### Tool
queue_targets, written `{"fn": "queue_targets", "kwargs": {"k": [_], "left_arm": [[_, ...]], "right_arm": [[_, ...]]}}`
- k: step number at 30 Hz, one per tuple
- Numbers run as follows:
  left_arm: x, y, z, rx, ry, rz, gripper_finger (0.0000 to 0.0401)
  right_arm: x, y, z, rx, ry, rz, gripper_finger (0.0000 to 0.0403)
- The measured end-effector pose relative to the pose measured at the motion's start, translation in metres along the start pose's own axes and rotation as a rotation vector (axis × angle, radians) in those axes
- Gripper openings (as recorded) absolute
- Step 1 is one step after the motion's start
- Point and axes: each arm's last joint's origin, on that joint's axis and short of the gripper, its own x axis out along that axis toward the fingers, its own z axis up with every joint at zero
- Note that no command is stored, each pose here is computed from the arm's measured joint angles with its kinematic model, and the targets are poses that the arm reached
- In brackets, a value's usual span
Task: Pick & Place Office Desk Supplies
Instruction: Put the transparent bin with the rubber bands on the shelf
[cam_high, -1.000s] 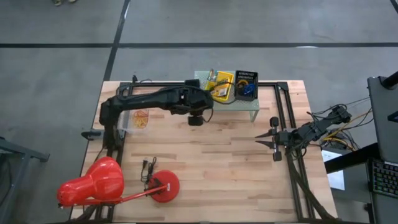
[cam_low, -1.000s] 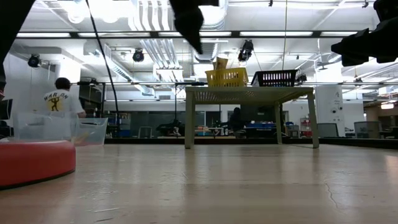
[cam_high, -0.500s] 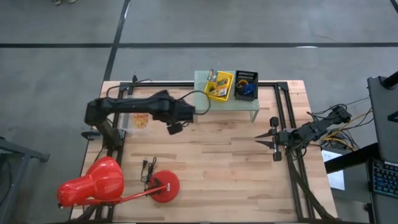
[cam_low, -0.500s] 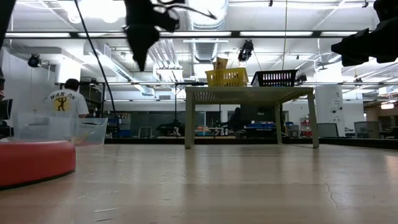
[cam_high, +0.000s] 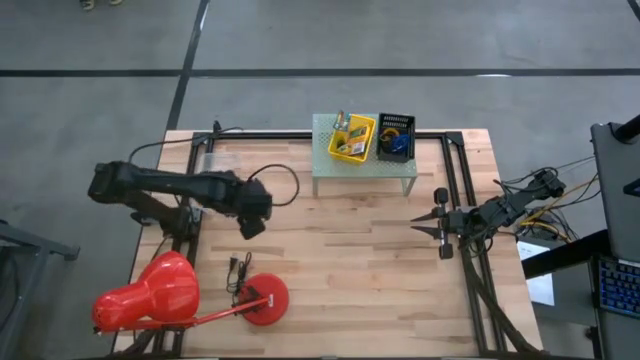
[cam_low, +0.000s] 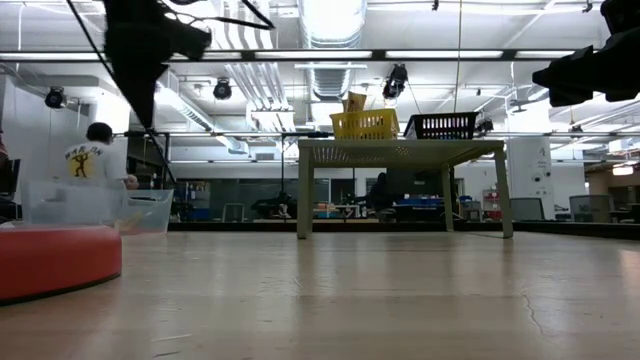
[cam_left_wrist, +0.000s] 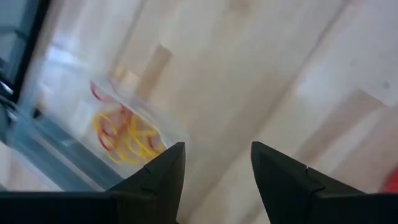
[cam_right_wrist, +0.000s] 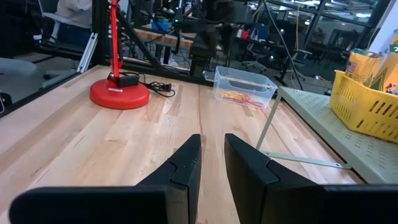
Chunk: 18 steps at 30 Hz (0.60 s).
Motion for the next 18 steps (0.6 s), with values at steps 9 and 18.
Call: {"fn": "queue_targets", "kwargs": {"k": [9, 18], "left_arm": [[0.002, -0.006, -0.039, -0.033, 0.029, -0.029, 0.0188], [0.028, -0.009, -0.064, -0.005, 0.121, 0.053, 0.0187]], "right_arm": [[0.0, 0.0, 0.0, 0.0, 0.0, -0.001, 0.0068], [0.0, 0.0, 0.0, 0.0, 0.0, 0.0, 0.0068]]}}
